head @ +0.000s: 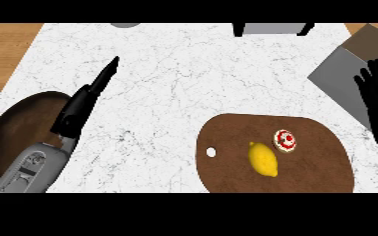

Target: Pick the cupcake from the cutting board and place it in the cardboard box

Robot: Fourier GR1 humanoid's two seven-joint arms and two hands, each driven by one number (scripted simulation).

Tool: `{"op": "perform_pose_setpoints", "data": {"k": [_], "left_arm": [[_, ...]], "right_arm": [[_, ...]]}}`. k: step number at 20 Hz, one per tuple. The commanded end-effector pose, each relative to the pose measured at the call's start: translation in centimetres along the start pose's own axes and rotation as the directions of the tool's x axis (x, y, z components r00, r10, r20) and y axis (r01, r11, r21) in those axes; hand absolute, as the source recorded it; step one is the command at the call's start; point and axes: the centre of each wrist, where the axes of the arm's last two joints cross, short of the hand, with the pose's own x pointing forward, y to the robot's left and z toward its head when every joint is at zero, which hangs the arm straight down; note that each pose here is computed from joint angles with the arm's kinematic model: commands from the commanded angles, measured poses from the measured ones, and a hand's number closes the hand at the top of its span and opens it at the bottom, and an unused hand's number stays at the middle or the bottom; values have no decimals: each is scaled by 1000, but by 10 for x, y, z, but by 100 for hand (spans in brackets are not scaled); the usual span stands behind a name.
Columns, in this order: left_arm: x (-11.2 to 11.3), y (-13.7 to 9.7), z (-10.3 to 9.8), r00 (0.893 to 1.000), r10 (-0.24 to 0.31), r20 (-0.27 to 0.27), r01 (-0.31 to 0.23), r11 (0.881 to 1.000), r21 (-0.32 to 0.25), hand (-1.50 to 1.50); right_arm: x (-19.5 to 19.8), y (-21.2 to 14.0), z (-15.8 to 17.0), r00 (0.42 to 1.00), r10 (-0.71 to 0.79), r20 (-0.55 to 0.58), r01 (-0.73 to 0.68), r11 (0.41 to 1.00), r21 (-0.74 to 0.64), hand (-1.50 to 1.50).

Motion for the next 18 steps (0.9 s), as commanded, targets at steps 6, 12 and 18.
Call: {"op": "perform_pose_setpoints", "data": {"k": [6, 12, 18], "left_arm": [[16, 28, -3, 997, 5, 77, -8, 999, 48, 0], [10, 17, 9, 996, 70, 56, -72, 997, 29, 0], [7, 12, -1, 997, 70, 37, -71, 997, 22, 0]], "right_arm": [[151, -30, -30, 870, -54, 490, -145, 922, 358, -150], [89, -81, -20, 811, 188, 554, -450, 806, 385, -150], [101, -81, -31, 628, 306, 716, -705, 613, 356, -150]]}}
